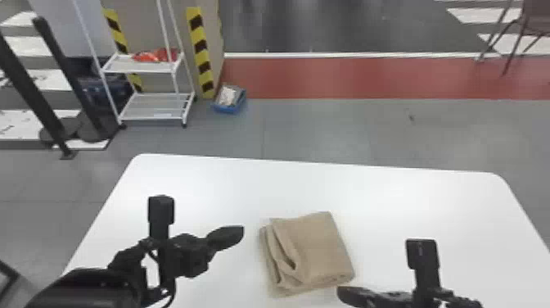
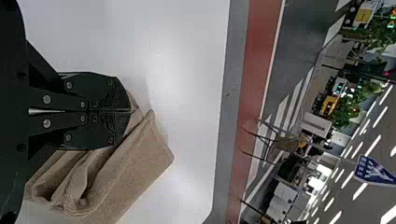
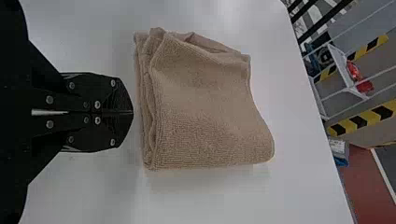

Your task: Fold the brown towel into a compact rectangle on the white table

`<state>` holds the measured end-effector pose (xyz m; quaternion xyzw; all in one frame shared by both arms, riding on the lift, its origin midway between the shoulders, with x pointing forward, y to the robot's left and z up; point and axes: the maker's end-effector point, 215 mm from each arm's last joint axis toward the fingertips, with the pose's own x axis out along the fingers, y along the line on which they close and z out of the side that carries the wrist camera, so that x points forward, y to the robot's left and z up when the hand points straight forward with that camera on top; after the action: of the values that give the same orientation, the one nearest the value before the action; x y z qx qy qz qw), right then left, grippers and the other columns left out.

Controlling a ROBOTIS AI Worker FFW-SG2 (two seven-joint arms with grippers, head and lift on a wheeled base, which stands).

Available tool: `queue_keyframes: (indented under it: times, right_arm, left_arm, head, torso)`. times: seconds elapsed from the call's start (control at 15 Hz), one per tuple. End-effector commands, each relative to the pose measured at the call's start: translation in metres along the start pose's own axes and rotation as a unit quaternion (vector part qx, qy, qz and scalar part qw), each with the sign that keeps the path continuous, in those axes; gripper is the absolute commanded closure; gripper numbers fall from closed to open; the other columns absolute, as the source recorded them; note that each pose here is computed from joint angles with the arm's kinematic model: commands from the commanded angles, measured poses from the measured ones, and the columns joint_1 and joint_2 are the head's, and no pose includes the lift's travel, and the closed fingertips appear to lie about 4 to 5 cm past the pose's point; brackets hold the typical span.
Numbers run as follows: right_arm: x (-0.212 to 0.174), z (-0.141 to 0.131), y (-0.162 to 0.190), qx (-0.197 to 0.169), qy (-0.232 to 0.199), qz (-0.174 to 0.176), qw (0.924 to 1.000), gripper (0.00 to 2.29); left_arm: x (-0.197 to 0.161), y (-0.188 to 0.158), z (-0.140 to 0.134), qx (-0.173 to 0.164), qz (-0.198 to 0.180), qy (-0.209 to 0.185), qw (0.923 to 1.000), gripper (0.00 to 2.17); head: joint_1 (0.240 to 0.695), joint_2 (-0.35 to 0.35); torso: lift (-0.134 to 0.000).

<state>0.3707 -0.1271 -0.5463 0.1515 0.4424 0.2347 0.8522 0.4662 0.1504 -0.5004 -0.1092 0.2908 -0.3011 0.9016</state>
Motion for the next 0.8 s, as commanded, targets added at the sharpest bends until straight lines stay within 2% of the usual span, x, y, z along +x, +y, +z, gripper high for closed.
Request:
queue_keyframes:
  times: [0.0, 0.13, 0.27, 0.73]
  right_arm:
    - [0.008, -0.002, -0.01, 0.006, 0.006, -0.007, 0.9999, 1.68]
    - [0.013, 0.003, -0.022, 0.008, 0.006, -0.02, 0.9997, 1.68]
    - [0.021, 0.019, -0.036, 0.004, -0.003, -0.035, 0.9994, 1.68]
    - [0.044, 0.092, -0.044, -0.006, -0.035, -0.033, 0.9988, 1.68]
  left_arm:
    - [-0.001, 0.001, 0.002, 0.001, 0.001, -0.003, 1.0, 1.83]
    - [-0.003, 0.004, 0.004, 0.0, 0.003, -0.004, 1.0, 1.83]
    - [-0.004, 0.004, 0.004, -0.001, 0.001, -0.005, 1.0, 1.83]
    - [-0.005, 0.003, 0.005, 0.0, -0.003, -0.005, 1.0, 1.83]
  head:
    - [0.695, 0.033]
    - [0.695, 0.027]
    - [0.695, 0.022]
    - [0.695, 0.008]
  torso:
    - [0.0]
    - [0.0]
    - [0.0]
    - [0.0]
